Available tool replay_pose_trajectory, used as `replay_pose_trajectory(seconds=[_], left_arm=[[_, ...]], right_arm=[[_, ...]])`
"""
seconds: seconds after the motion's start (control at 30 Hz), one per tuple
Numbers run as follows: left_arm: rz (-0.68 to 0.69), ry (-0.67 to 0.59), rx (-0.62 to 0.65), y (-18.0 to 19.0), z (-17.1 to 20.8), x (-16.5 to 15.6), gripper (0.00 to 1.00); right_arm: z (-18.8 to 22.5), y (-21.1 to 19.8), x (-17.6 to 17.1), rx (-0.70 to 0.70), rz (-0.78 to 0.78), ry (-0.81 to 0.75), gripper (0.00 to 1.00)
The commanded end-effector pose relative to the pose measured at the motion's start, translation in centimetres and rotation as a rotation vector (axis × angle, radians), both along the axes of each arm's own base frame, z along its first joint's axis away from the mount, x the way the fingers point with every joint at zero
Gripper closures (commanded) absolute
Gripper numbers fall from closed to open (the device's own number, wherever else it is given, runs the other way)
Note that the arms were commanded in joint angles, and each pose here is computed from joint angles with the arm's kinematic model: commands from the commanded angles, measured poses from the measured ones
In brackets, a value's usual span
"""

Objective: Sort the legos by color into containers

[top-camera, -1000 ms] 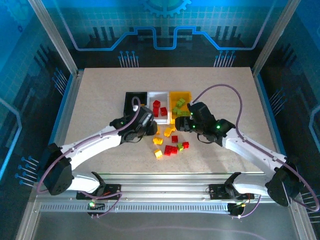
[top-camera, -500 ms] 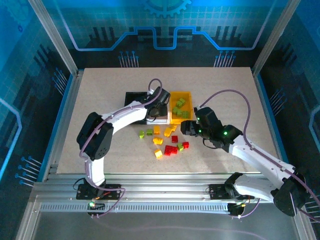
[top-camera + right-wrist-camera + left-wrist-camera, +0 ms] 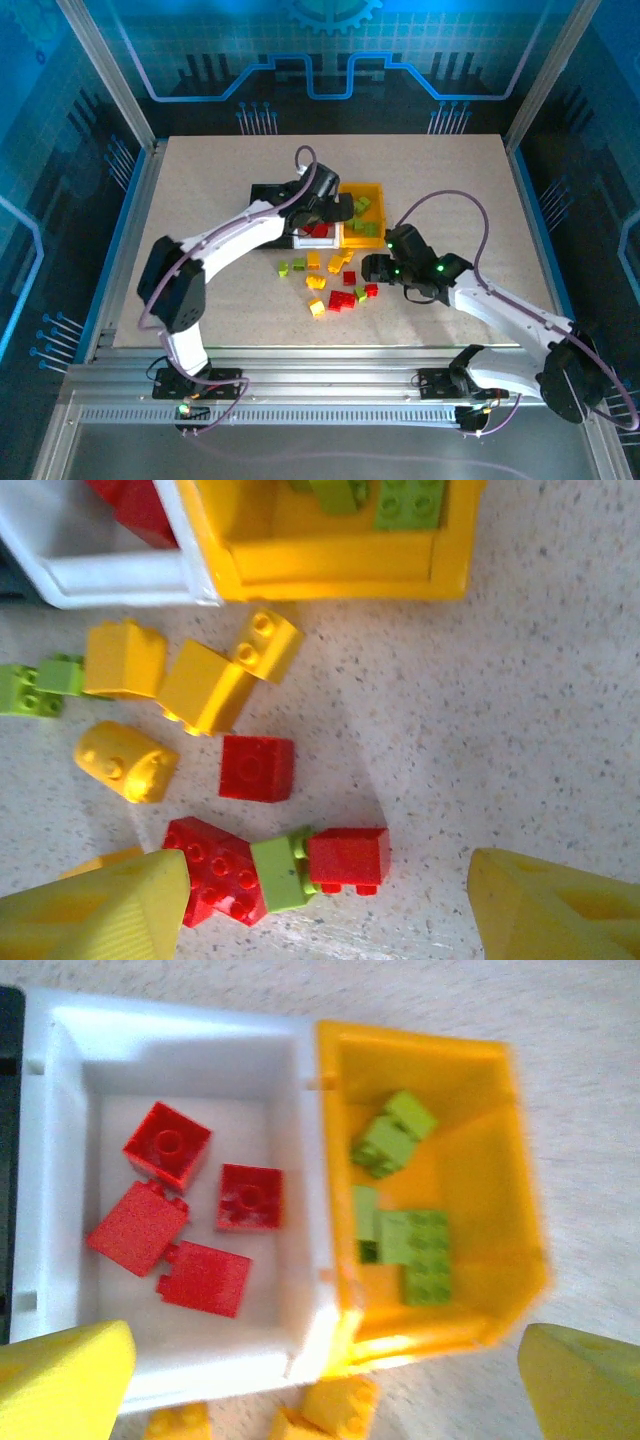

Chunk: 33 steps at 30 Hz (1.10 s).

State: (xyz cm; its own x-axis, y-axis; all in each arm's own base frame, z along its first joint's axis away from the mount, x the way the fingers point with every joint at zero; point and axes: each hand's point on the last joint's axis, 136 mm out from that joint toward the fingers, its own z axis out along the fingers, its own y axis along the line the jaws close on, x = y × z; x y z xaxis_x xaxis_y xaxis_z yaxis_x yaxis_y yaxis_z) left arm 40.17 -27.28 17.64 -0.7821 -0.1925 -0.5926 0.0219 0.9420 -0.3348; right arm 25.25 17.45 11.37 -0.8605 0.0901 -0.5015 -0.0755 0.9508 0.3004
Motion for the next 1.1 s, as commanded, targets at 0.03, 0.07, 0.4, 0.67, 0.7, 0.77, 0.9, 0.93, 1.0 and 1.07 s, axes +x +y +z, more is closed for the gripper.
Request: replay_pose_trajectory(seconds=[0.03,0.07,0.4,0.67,0.7,0.77,0.9,0.93,1.0,1.07], left_arm=[[-0.096,-0.067,-0.112,-1.4,4.1,-4.3,0.01],[-0.106,-0.066,-0.125,-1.4,4.0,-5.2,0.01],[-0.077,0.027,-0.153,2.7,-0.9,-12.6,0.01],[-0.029,0.086,-0.133,5.7,-4.1,-15.4,0.01],[-0.026,0.09,-0.128,6.0,-4.3,-15.6,0.01],[-0.019,0.091,-0.122,6.4,-4.6,-15.8,0.01],[-0.012,0.083,-0.112,6.8,-4.5,-15.9,0.01],[-0.014,0.083,-0.114,6.8,-4.5,-16.0,0.01],[-0.016,0.081,-0.113,6.7,-4.5,-15.9,0.01],[-0.02,0.082,-0.107,6.7,-4.5,-16.0,0.01]], right_arm=[[-2.7,-0.1,-1.0,-0.013,-0.01,0.087,0.25],[-3.1,-0.1,-1.0,-0.019,-0.012,0.095,0.25],[-5.0,0.9,0.8,-0.033,-0.046,0.112,0.31],[-6.7,1.3,0.5,-0.076,-0.029,0.171,0.36],[-6.9,1.3,0.3,-0.083,-0.023,0.18,0.36],[-7.3,1.2,-0.2,-0.1,-0.017,0.201,0.36],[-8.3,0.3,-1.2,-0.149,-0.024,0.232,0.4],[-8.4,-0.1,-1.4,-0.162,-0.03,0.235,0.41],[-8.6,-0.7,-1.6,-0.183,-0.043,0.238,0.43],[-8.7,-1.0,-1.5,-0.187,-0.052,0.235,0.45]])
